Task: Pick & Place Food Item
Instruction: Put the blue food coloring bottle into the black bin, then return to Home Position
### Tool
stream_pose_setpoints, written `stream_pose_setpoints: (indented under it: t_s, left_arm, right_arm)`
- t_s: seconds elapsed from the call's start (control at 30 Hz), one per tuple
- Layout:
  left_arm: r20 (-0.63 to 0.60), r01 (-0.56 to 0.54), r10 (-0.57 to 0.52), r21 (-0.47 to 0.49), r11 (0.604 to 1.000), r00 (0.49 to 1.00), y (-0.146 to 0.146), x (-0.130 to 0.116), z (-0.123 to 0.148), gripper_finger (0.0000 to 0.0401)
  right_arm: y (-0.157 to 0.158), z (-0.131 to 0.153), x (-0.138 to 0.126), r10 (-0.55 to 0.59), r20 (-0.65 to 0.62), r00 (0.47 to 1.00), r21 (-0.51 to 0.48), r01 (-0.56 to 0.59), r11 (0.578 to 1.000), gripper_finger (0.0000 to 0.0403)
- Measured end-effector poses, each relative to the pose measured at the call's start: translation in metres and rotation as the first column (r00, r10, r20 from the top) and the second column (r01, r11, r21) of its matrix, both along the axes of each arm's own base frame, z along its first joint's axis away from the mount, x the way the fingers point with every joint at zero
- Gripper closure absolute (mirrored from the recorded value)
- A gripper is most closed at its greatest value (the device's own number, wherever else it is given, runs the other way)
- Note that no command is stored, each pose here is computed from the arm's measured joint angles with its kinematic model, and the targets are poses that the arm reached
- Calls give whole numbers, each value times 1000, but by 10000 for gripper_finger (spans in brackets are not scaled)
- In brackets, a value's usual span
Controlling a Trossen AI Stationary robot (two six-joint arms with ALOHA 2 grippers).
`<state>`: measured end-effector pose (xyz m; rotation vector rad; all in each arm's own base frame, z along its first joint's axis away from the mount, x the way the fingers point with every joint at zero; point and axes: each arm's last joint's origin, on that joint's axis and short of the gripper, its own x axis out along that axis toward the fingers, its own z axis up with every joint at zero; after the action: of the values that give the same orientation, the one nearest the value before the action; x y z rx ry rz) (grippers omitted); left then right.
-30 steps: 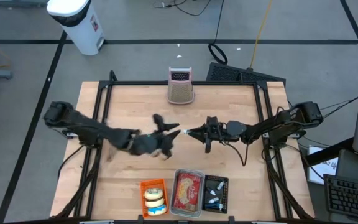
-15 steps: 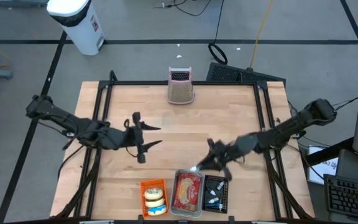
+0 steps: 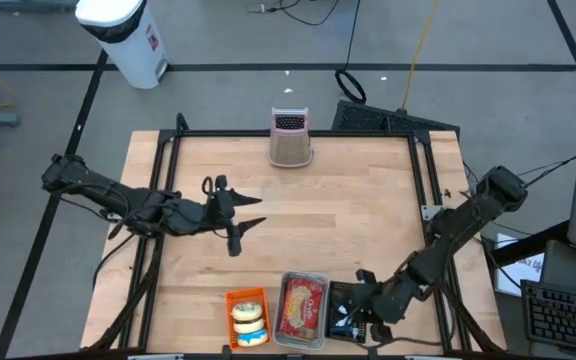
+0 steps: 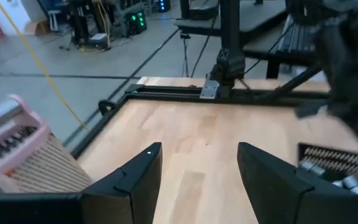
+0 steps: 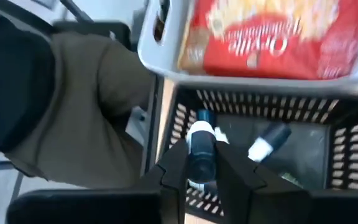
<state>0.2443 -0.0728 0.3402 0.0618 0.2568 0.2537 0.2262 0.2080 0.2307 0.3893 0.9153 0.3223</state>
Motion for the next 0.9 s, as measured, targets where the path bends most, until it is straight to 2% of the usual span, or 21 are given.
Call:
stream_pose_setpoints:
  t_s: [0.17, 0.47, 0.77, 0.9]
  left_arm:
    - [39, -18, 21, -85, 996, 999, 0, 1, 2, 190]
    - [25, -14, 15, -52, 999, 1000, 0, 1, 1, 189]
    - [14, -9, 9, -33, 999, 1000, 0, 0, 0, 189]
    - [7, 46, -45, -42, 998, 999, -3, -4, 2, 189]
  right_arm:
    - [4, -12, 3, -7, -36, 999, -18, 6, 1000, 344]
    - [2, -10, 5, -13, -21, 1000, -17, 13, 1000, 327]
    - [-3, -10, 10, -64, -44, 997, 12, 65, 998, 217]
    - [-7, -4, 10, -22, -101, 995, 105, 33, 994, 181]
